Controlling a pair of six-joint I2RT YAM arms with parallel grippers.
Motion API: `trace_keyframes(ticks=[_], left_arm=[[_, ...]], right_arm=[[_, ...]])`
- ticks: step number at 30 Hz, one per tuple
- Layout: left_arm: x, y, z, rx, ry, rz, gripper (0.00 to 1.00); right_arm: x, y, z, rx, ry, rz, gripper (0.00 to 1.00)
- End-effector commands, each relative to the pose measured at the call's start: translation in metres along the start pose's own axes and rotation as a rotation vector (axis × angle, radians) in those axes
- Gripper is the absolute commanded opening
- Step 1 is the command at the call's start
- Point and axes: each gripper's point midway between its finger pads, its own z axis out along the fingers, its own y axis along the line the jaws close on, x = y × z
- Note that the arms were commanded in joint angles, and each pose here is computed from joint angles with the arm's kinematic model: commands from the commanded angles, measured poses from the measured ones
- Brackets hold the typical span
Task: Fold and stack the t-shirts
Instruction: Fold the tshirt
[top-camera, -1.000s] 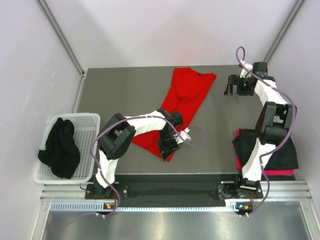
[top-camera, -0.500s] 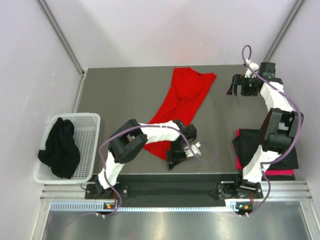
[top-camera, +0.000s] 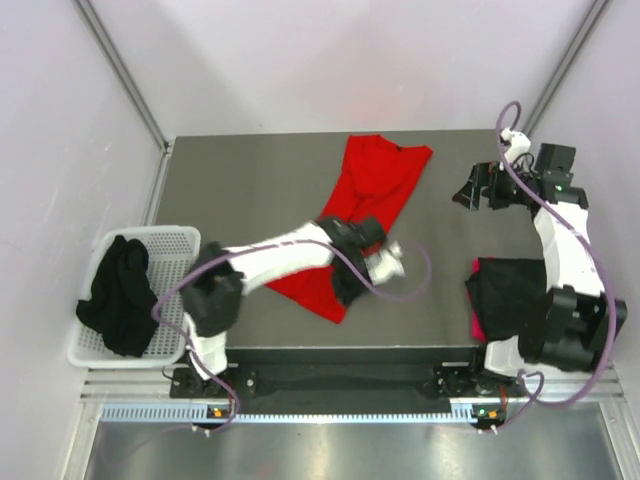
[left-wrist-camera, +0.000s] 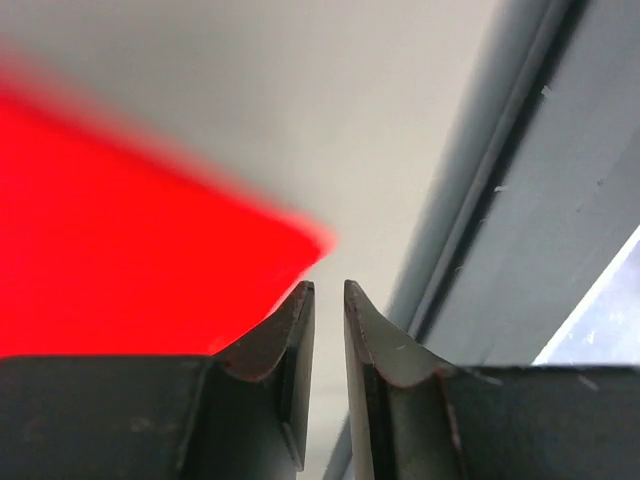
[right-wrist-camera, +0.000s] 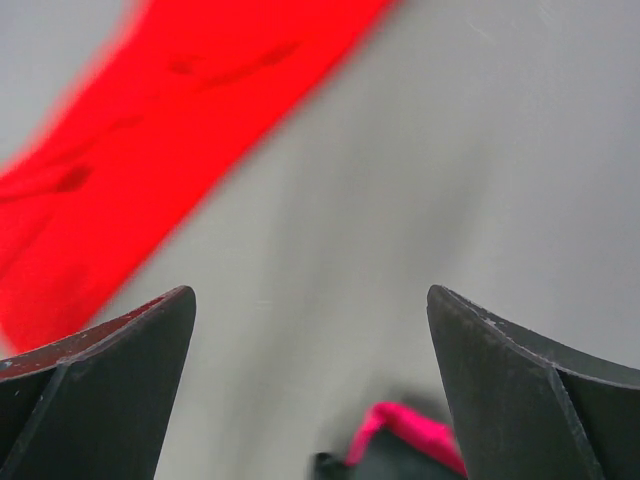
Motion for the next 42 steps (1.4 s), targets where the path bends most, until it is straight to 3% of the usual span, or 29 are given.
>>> trace_keyframes(ticks=[1, 5, 6, 7, 13, 14, 15, 20, 22, 27, 33, 39, 42], left_arm=[[-0.011, 0.059, -0.097, -0.160, -0.285, -0.150, 0.24], [0.012, 0.119, -0.153, -0.235, -0.466, -0.347, 0.25], [0.022, 0.135, -0.167, -0.269, -0.502, -0.390, 0.25], [0.028, 0.142, -0.174, -0.298, -0.513, -0.418, 0.25], [0.063, 0.180, -0.192, -0.395, -0.608, -0.652, 0.23], [0.068, 0.188, -0.193, -0.422, -0.617, -0.675, 0.22], [0.078, 0.198, -0.194, -0.436, -0.619, -0.717, 0.22], [0.098, 0.223, -0.182, -0.421, -0.634, -0.814, 0.18], [0.103, 0.230, -0.176, -0.409, -0.638, -0.830, 0.18], [0.107, 0.247, -0.168, -0.371, -0.673, -0.877, 0.18], [0.113, 0.246, -0.159, -0.351, -0.672, -0.891, 0.17], [0.120, 0.248, -0.164, -0.387, -0.678, -0.876, 0.17], [0.122, 0.250, -0.166, -0.391, -0.683, -0.877, 0.17]], right_arm=[[-0.019, 0.071, -0.032, -0.297, -0.125, 0.022, 1.00], [0.034, 0.137, -0.017, -0.687, 0.093, 0.327, 1.00], [0.056, 0.145, -0.008, -0.725, 0.220, 0.442, 1.00], [0.065, 0.156, -0.001, -0.763, 0.247, 0.400, 1.00], [0.118, 0.200, 0.022, -0.761, 0.461, 0.393, 0.99], [0.138, 0.204, 0.023, -0.726, 0.521, 0.456, 0.97], [0.140, 0.208, 0.029, -0.729, 0.495, 0.437, 0.95], [0.196, 0.225, 0.038, -0.656, 0.603, 0.565, 0.85], [0.213, 0.236, 0.039, -0.647, 0.674, 0.533, 0.79], [0.228, 0.260, 0.056, -0.647, 0.807, 0.465, 0.77], [0.246, 0.300, 0.061, -0.703, 0.918, 0.380, 0.68], [0.271, 0.297, 0.058, -0.550, 0.963, 0.191, 0.66], [0.270, 0.298, 0.065, -0.484, 0.929, -0.073, 0.43]])
